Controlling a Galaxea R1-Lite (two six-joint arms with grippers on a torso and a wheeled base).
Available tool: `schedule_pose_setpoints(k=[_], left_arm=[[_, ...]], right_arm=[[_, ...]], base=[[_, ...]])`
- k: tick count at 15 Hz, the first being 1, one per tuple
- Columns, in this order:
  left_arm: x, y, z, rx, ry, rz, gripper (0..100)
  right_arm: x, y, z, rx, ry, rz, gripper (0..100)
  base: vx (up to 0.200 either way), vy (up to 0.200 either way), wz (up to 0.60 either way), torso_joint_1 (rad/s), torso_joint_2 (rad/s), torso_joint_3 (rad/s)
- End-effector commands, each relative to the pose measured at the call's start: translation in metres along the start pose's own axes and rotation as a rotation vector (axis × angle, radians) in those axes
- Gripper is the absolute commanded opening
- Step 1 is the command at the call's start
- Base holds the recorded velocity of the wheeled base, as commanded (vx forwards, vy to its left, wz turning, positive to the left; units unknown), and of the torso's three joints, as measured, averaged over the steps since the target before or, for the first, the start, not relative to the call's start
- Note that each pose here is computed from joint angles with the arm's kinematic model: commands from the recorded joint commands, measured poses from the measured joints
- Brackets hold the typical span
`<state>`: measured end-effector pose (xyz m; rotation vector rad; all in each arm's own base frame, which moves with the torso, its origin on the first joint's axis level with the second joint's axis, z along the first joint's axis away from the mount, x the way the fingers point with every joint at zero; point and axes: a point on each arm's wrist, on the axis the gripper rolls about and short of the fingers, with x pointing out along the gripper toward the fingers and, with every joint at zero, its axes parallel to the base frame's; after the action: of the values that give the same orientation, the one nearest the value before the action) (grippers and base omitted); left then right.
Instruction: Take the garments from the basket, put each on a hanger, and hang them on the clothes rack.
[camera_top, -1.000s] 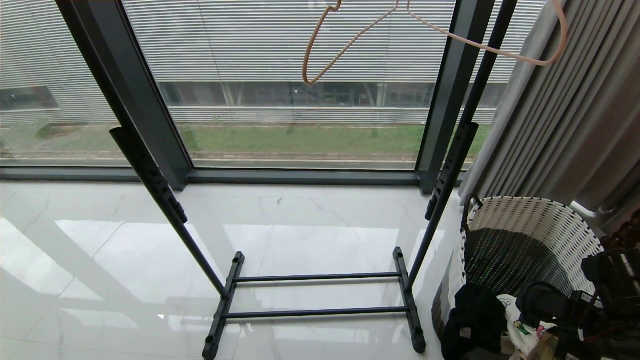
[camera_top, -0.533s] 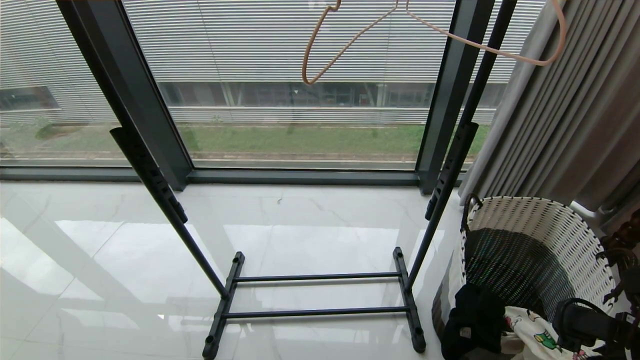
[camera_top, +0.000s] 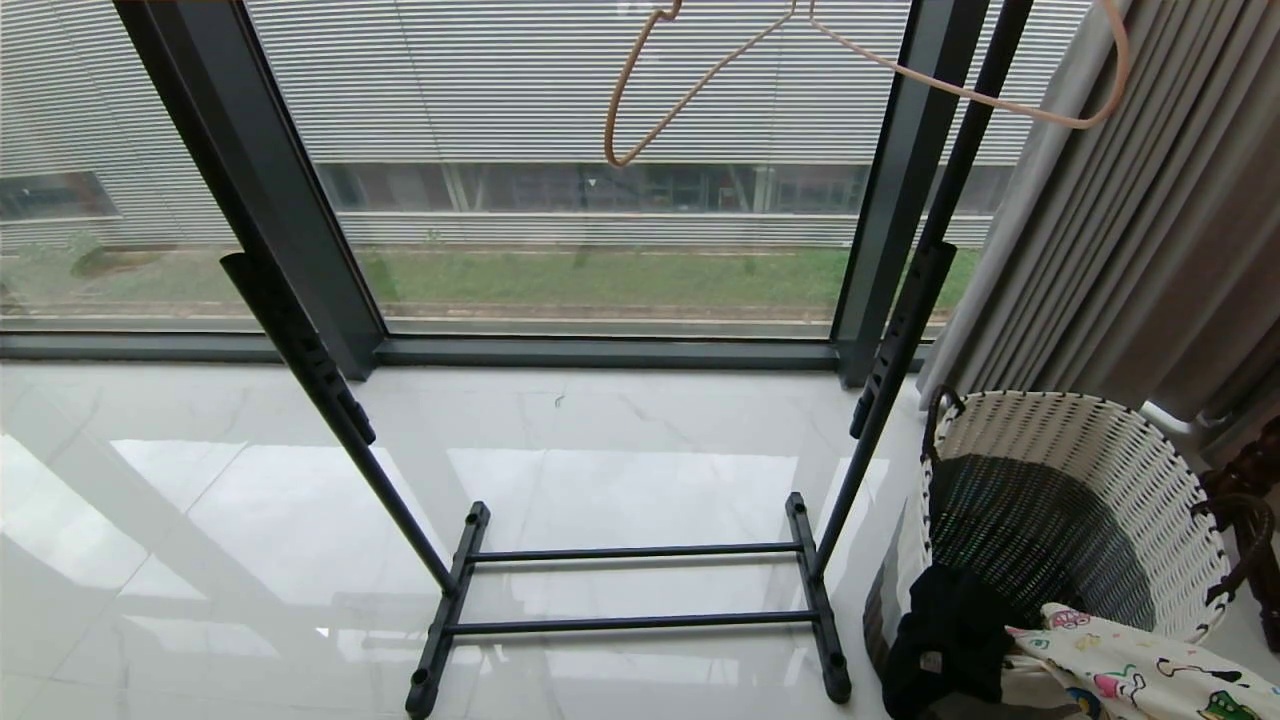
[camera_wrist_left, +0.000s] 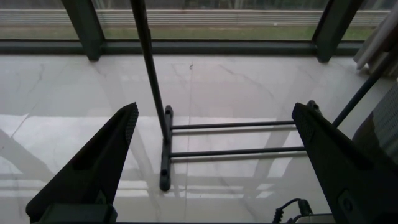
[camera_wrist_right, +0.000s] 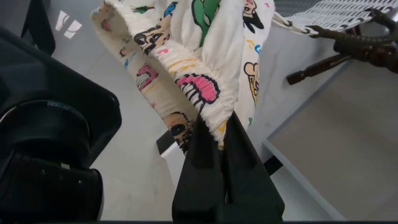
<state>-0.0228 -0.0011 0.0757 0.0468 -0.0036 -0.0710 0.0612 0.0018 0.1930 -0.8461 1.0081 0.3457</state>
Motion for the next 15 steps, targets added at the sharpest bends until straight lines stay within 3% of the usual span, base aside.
schedule_pose_setpoints(k=[1, 15], left_arm=[[0.000, 0.000, 0.000, 0.001, -0.001, 0.001, 100], [0.000, 0.000, 0.000, 0.001, -0.001, 0.001, 100]], right_arm=[[-0.020, 0.003, -0.007, 0.015, -0.067, -0.070, 0], [-0.044, -0.005, -0.005, 0.018, -0.092, -0.096, 0]], base=[[-0.200, 0.000, 0.00, 0.007, 0.01, 0.002], [-0.200, 0.000, 0.00, 0.001, 0.00, 0.003]])
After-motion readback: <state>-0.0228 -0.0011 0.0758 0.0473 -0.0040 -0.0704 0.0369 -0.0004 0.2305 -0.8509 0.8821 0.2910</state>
